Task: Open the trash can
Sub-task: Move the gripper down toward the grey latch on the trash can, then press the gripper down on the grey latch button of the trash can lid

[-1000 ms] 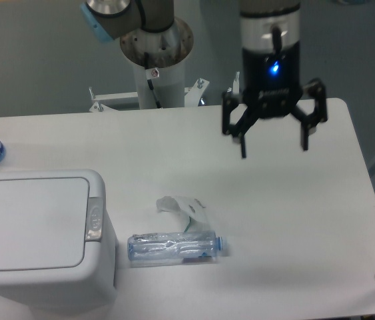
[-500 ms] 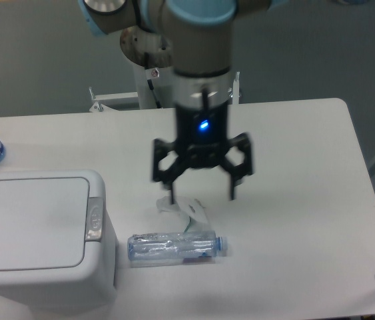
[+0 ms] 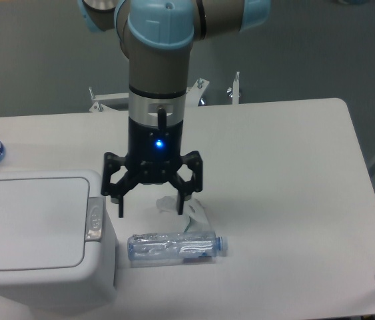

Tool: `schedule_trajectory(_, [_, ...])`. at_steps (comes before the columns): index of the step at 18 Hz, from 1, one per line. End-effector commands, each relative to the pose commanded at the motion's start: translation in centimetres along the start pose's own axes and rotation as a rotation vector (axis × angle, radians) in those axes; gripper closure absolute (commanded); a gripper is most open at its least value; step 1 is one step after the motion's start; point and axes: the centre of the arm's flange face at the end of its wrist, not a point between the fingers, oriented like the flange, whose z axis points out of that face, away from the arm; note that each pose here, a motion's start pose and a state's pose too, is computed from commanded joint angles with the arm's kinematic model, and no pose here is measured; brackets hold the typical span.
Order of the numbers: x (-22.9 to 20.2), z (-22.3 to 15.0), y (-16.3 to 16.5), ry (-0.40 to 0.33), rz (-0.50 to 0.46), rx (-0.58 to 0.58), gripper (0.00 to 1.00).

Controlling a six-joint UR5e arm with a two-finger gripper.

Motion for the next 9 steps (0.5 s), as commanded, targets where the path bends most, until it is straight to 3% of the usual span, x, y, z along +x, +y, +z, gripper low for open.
schedule_trajectory(9, [1.3, 2.0, 0.4, 0.014, 0.012, -0.030, 0.00])
